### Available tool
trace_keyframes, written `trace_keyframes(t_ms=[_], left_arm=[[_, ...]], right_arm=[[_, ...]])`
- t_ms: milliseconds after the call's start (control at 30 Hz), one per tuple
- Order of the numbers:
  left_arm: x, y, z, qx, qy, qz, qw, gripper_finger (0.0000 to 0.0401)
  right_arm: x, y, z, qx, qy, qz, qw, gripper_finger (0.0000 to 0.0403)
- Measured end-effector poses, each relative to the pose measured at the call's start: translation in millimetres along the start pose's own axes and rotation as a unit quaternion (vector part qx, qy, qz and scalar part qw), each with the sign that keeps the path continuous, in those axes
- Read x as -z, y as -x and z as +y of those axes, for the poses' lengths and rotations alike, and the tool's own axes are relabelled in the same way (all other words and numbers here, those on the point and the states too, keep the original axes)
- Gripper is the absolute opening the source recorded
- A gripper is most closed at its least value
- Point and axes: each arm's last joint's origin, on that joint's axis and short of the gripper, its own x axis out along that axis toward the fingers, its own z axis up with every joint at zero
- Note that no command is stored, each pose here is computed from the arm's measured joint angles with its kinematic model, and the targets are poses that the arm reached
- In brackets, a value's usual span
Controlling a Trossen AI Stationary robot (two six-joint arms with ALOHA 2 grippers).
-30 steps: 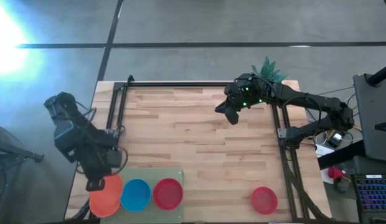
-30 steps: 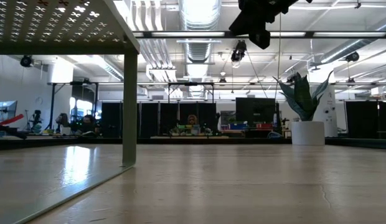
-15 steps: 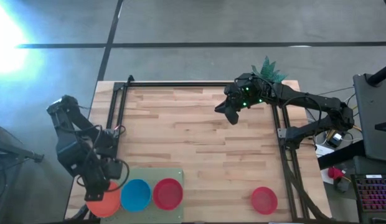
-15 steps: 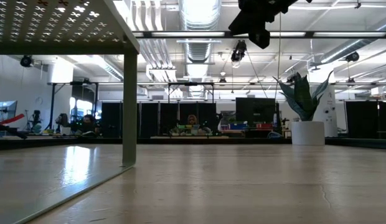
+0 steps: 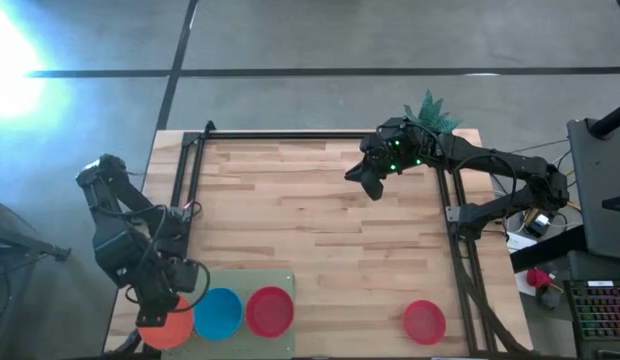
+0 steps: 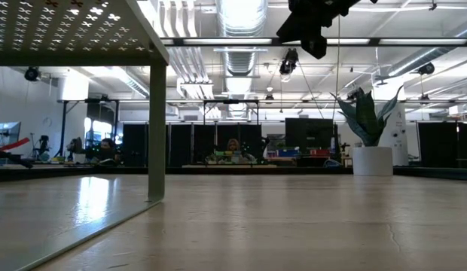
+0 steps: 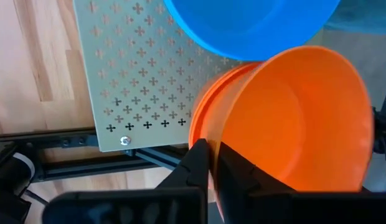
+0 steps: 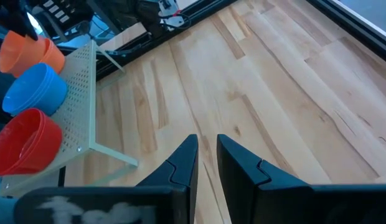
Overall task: Pick & Place Mini bowls
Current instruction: Stack the orange bowl on the orange bowls on the shelf
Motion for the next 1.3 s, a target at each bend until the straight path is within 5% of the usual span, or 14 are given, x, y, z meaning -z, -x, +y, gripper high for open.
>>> trace_keyframes(t_ms=[533, 1033, 1300], left_arm=[[0, 0, 0, -0.001, -0.010, -0.002, 1.000, 0.0088], [12, 16, 9, 0.050, -0.024, 0.013, 0.998, 0.0092], [17, 27, 18, 0.047, -0.020, -0.034, 0.998, 0.0092]], right_arm=[[-1, 0, 0, 0.001, 0.002, -0.007, 1.000, 0.0057], [-6, 0, 2, -0.007, 0.011, -0.032, 0.999, 0.0057], [-7, 0, 2, -0.008, 0.011, -0.036, 0.999, 0.0057]])
